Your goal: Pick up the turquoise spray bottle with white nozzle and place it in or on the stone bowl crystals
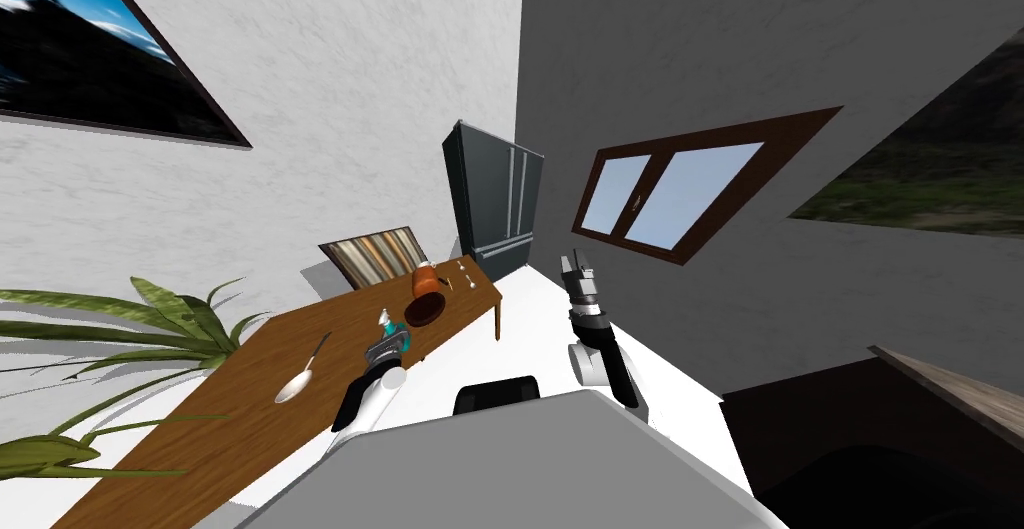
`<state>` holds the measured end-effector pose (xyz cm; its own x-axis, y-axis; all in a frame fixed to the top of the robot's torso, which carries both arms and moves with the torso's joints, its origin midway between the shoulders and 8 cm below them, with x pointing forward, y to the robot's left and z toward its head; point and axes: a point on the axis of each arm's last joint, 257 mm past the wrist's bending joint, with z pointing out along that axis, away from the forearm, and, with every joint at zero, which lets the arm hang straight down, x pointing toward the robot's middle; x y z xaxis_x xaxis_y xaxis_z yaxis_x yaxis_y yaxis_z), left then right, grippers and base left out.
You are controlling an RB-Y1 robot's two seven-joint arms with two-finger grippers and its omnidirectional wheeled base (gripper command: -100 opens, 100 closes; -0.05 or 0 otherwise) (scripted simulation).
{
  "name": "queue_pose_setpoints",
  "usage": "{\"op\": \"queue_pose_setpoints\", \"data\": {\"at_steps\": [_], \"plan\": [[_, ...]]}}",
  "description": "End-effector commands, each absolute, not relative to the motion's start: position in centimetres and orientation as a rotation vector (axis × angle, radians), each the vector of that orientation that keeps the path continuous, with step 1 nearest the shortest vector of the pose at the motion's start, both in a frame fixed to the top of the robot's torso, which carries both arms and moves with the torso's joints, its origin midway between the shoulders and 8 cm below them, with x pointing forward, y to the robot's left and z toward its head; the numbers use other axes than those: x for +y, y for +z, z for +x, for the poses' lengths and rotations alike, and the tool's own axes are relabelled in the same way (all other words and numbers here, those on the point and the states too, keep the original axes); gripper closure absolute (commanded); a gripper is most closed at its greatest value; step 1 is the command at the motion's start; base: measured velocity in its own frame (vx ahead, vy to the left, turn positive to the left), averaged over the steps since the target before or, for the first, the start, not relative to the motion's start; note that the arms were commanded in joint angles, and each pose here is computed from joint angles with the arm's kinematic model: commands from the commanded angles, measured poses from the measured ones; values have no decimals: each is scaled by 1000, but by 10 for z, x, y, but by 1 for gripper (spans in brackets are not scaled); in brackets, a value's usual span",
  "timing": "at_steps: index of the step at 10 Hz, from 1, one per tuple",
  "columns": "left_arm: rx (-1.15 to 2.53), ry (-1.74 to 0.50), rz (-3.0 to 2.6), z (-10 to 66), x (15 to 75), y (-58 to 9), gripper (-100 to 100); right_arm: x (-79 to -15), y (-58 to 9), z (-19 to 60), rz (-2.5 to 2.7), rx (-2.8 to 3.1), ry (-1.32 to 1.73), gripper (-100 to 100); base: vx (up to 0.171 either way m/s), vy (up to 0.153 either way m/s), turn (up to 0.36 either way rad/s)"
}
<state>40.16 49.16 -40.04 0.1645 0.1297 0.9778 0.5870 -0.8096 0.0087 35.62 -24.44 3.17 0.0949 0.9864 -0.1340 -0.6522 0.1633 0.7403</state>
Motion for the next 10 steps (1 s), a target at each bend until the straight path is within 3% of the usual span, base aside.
{"op": "queue_pose_setpoints", "data": {"at_steps": [1, 4, 6, 10], "plan": [[-698, -1700, -2077, 408, 500, -392, 100, -244, 32, 356, 583, 715, 1322, 0, -139, -253, 52], [-715, -1730, -2076, 421, 514, -374, 100, -244, 32, 356, 583, 715, 1322, 0, -115, -196, 44], [-693, -1739, -2086, 432, 515, -366, 100, -244, 32, 356, 584, 715, 1322, 0, -15, -135, 57], [-625, -1752, -2111, 454, 509, -352, 100, -245, 32, 356, 584, 716, 1321, 0, 165, 11, 66]]}}
